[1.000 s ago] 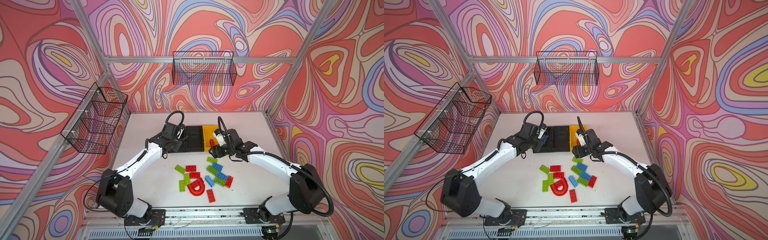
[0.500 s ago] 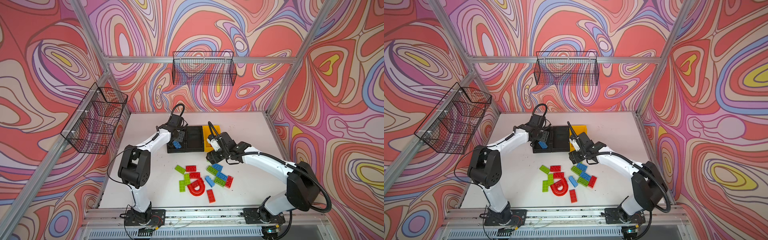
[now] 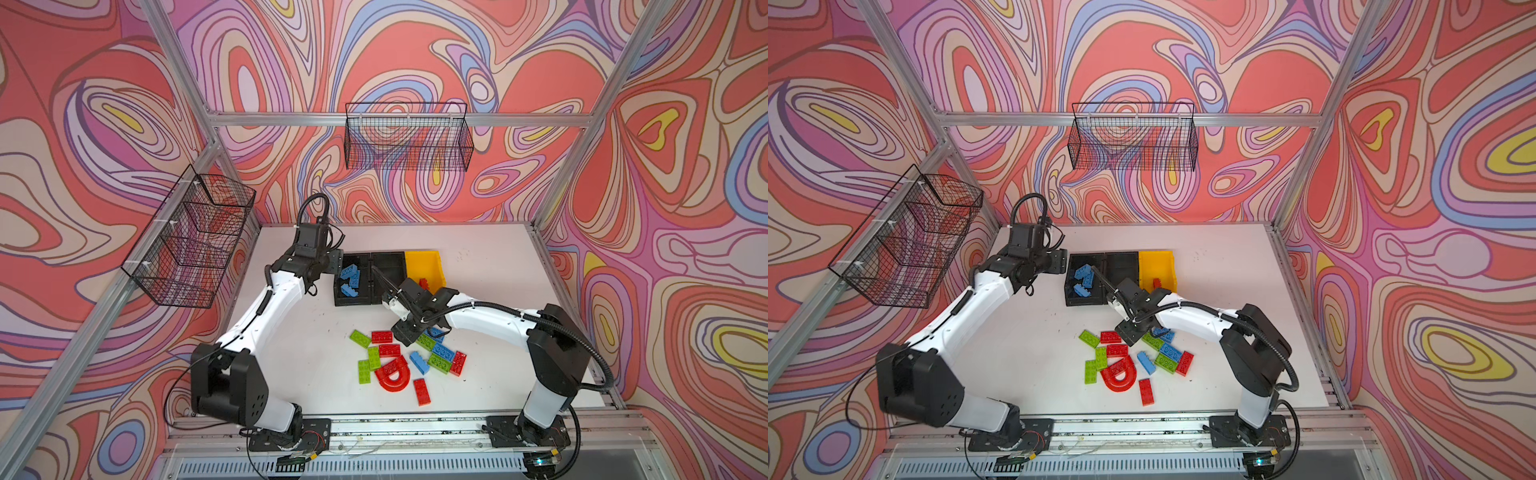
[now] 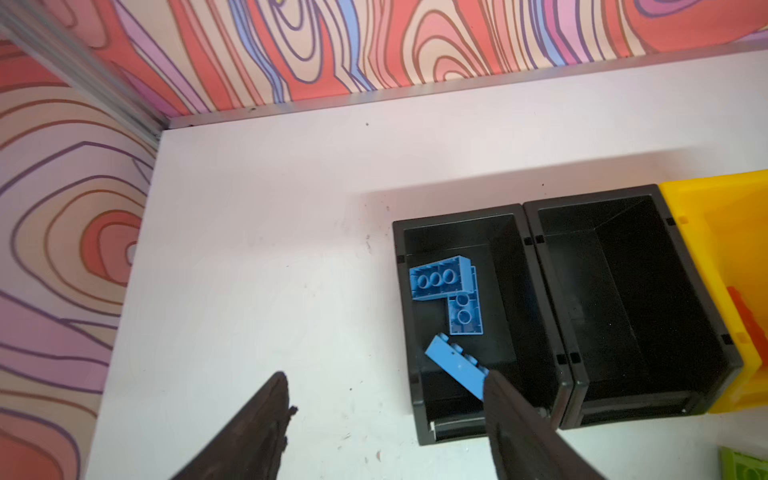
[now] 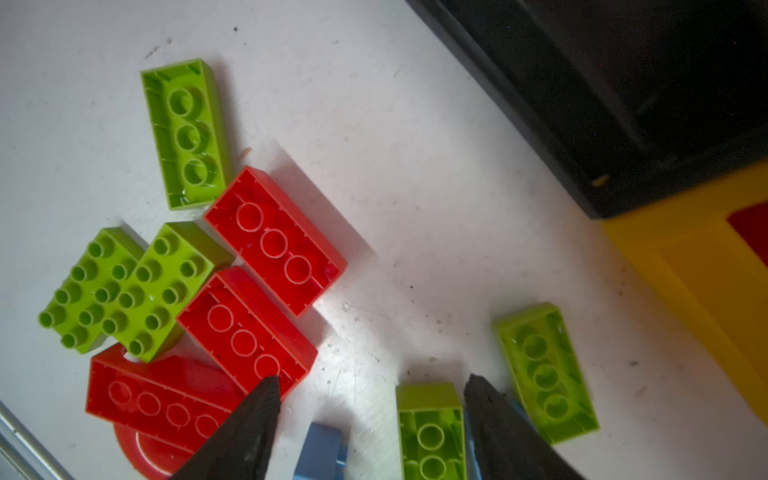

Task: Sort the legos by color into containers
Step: 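Lower the right gripper and close it on a red brick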

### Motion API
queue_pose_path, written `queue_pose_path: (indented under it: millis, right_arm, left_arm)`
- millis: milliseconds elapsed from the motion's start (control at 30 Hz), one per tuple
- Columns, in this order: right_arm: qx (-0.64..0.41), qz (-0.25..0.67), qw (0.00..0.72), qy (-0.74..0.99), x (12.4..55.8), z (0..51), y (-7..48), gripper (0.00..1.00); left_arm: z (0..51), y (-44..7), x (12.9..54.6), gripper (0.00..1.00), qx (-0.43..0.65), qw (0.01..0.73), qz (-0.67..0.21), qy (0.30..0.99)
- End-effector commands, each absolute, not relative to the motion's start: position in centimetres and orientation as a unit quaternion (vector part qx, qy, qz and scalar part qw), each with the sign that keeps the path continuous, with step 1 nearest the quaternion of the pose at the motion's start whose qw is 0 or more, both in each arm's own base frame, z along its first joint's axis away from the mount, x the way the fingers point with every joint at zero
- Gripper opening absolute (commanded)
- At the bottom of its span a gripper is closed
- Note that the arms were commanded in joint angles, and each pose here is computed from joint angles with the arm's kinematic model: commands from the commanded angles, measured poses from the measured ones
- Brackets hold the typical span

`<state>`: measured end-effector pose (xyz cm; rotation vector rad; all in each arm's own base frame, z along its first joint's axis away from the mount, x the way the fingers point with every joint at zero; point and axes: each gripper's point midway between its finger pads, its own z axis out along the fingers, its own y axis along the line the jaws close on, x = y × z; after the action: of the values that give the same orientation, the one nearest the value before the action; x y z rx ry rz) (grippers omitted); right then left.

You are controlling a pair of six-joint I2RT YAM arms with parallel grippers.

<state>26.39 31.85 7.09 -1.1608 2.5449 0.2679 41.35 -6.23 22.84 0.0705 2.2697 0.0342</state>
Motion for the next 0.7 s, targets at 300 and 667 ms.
queue_pose_path:
  millis: [300,667]
  right_arm:
    - [-0.514,0.074,0.163,0.839,26.7,5.9,37.1,0.72]
    - [-0.531,0.046,0.154,0.832,26.9,3.6,37.9,0.72]
  left_arm:
    - [21.7,-4.7,39.4,0.76,0.003,0.444,-0.014,0.896]
    - [21.2,-5.0,39.3,0.76,-0.001,0.441,-0.037,0.897]
